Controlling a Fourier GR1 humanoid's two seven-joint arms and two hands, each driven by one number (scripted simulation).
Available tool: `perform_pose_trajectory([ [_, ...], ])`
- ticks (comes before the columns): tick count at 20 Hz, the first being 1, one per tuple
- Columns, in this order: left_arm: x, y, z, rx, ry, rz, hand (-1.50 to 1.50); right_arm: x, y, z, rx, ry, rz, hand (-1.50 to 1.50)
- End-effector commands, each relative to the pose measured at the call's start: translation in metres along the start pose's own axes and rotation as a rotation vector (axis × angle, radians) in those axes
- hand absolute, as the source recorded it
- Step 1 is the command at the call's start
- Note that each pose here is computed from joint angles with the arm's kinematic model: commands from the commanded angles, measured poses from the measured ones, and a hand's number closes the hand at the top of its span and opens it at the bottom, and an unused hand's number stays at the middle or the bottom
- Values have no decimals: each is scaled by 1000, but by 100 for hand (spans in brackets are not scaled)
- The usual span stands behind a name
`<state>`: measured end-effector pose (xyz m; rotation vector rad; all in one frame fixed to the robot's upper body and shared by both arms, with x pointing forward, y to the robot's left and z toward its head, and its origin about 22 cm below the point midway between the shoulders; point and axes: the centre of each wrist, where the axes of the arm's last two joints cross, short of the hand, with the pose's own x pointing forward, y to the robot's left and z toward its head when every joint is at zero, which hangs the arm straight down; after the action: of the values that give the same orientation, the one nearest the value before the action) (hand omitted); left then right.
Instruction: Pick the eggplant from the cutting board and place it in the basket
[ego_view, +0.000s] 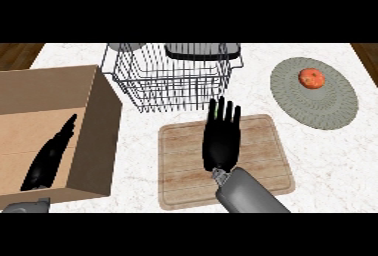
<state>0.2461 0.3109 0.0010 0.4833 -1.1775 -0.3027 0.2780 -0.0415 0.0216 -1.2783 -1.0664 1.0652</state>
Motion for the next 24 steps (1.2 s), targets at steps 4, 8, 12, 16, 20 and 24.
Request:
perform_pose_trajectory([
  [4, -11, -15, -6, -21, 30, -14, 0, -5, 17, -19, 109, 16, 32, 150],
  [8, -11, -5, -13, -1, 17, -1, 0, -12, 36, -12, 140, -13, -32, 150],
  [12, -5, -19, -2, -19, 33, -2, 0, -7, 45, 0, 182, -64, -111, 150],
  [16, 1, 4, -7, -16, 17, -5, 0, 5, 24, 2, 206, -143, -56, 150],
  [20, 5, -6, -3, -31, 3, -31, 0, 15, 39, -5, 141, -140, 20, 150],
  [24, -4, -13, -4, -17, 21, -29, 0, 12, 58, 9, -23, -157, 25, 150],
])
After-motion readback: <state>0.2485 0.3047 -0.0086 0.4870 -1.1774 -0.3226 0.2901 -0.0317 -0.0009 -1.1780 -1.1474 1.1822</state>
